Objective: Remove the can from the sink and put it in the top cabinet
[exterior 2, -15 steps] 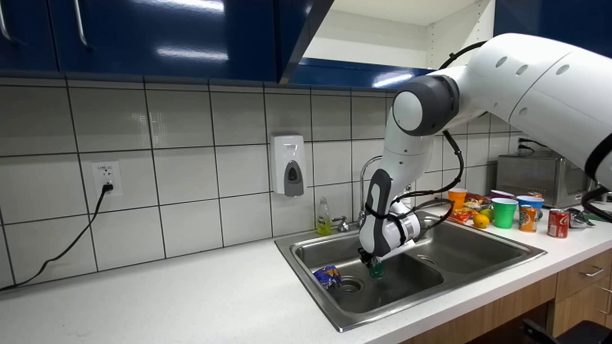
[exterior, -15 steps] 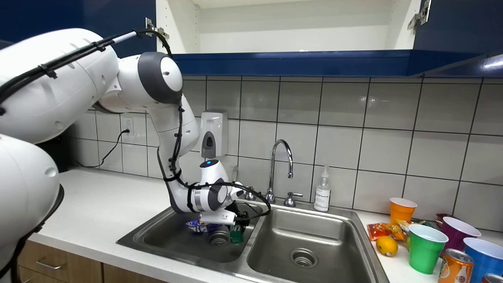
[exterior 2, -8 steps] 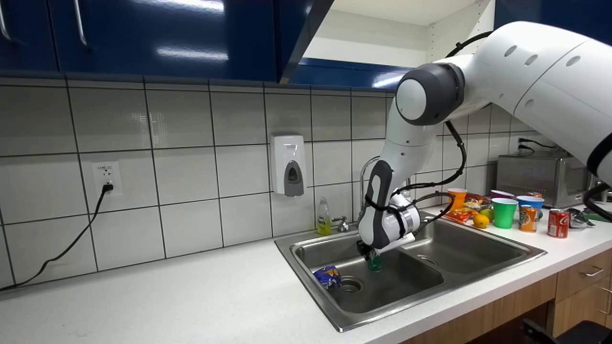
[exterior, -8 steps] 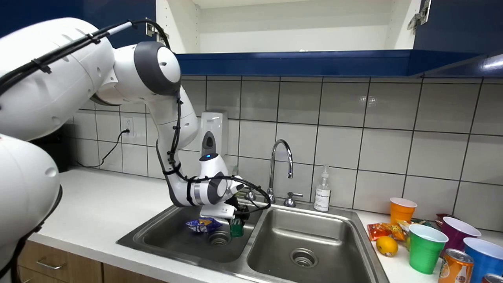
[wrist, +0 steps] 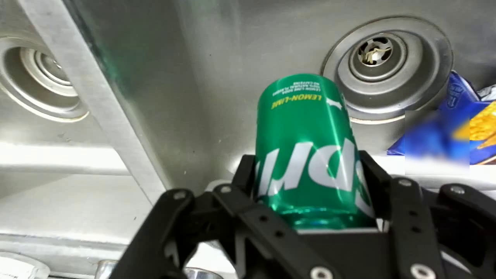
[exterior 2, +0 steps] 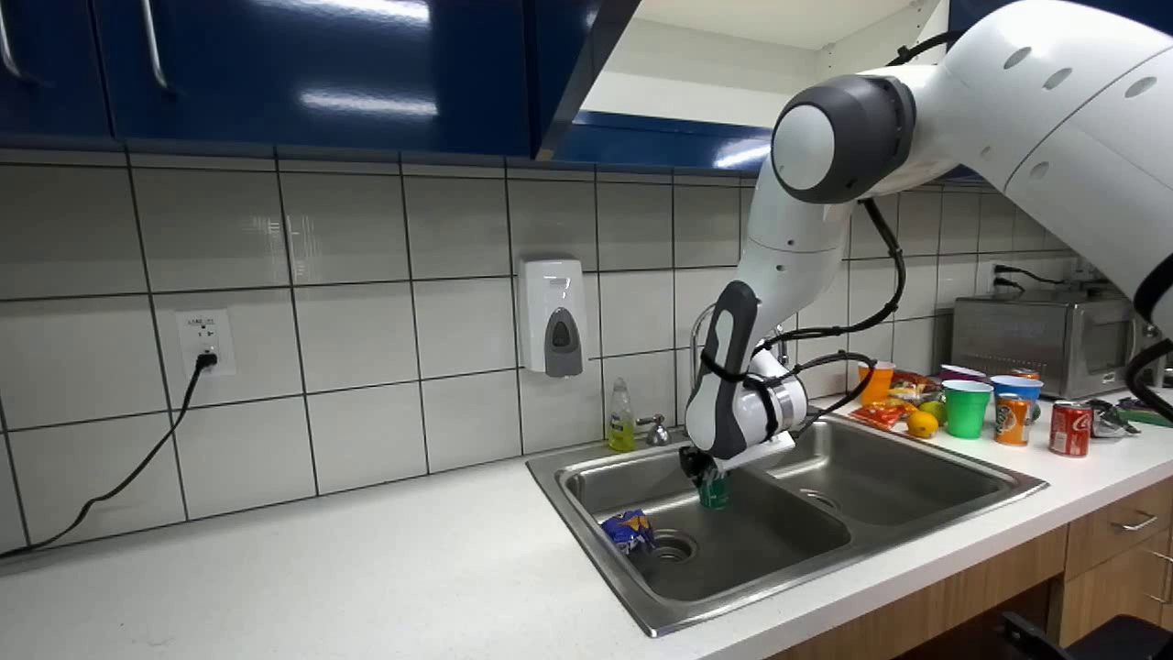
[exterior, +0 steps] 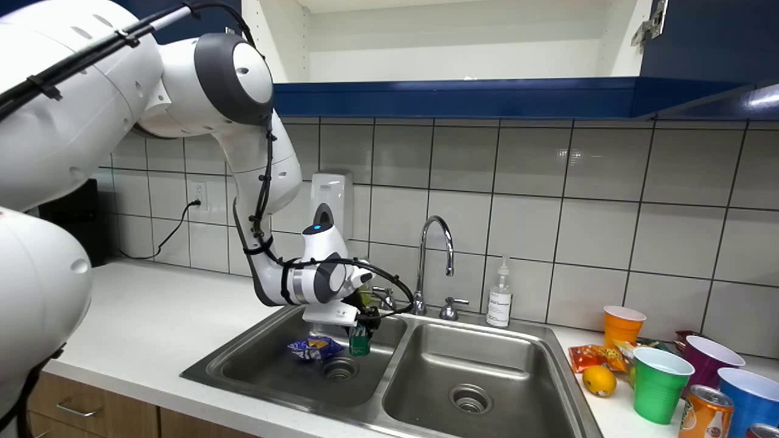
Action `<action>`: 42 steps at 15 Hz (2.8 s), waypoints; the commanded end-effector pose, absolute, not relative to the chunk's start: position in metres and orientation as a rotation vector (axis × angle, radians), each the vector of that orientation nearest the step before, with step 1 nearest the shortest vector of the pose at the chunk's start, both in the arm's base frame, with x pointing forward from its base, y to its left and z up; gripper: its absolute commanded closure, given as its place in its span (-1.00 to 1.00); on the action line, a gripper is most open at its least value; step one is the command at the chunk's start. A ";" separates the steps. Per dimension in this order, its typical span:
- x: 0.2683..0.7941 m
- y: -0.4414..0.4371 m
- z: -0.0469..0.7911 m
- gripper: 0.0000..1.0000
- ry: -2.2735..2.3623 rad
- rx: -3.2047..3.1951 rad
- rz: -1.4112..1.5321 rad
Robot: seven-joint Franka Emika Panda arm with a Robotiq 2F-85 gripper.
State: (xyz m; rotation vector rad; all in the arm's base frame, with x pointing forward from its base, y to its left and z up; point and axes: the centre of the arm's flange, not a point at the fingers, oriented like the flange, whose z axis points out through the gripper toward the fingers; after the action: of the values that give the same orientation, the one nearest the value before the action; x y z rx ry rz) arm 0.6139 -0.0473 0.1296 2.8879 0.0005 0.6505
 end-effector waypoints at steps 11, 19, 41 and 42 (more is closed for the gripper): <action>0.554 -0.036 0.211 0.20 0.040 2.977 0.594; 0.524 -0.023 0.240 0.20 0.062 3.007 0.562; 0.424 0.026 0.329 0.20 0.161 3.131 0.314; 0.422 0.026 0.332 0.20 0.161 3.133 0.308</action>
State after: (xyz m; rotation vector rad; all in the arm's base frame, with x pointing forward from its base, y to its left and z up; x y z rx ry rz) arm 0.4401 0.0277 0.3069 3.1193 0.1291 0.3137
